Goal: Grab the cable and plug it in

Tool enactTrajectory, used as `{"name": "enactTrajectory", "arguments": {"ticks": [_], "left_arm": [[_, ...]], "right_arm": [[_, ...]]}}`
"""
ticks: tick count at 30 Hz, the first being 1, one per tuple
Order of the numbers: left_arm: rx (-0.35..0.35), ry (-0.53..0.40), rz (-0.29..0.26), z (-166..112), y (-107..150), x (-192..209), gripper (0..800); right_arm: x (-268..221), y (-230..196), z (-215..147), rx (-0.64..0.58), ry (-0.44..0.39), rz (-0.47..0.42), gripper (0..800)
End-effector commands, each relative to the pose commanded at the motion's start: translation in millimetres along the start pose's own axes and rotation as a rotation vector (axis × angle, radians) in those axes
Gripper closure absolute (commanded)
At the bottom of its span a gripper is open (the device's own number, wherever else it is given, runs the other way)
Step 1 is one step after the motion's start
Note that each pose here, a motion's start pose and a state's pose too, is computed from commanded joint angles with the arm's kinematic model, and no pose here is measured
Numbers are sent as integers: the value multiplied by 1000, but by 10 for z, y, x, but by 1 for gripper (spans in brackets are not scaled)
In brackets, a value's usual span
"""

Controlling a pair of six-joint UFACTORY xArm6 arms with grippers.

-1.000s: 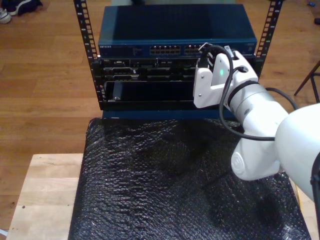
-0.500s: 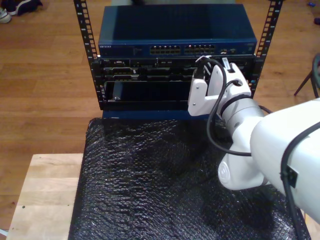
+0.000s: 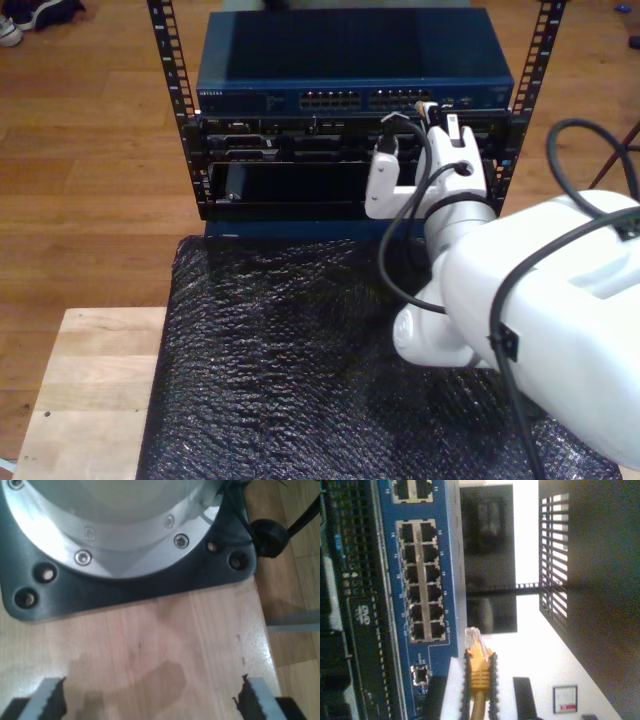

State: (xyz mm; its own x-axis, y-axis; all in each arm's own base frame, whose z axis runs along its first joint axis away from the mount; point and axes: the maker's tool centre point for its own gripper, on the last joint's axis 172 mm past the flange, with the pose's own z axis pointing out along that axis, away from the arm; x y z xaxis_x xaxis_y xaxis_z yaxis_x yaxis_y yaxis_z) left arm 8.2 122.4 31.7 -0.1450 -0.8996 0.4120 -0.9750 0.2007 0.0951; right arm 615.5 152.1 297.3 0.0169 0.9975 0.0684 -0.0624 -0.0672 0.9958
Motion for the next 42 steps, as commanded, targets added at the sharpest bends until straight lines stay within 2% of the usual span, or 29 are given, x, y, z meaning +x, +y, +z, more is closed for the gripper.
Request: {"name": "enactTrajectory", "arguments": {"ticks": [15,24,38,42], "left_arm": [[0,0,0,0,0,0,0],[0,0,0,0,0,0,0],[0,0,0,0,0,0,0],[0,0,0,0,0,0,0]], "right_arm": [[-97,-40,6,-62,-124,47,800],[-100,-95,50,-81,-170,76,800],[6,-267,195,-92,-169,82,800],[32,-260,232,-98,-169,55,800]]}}
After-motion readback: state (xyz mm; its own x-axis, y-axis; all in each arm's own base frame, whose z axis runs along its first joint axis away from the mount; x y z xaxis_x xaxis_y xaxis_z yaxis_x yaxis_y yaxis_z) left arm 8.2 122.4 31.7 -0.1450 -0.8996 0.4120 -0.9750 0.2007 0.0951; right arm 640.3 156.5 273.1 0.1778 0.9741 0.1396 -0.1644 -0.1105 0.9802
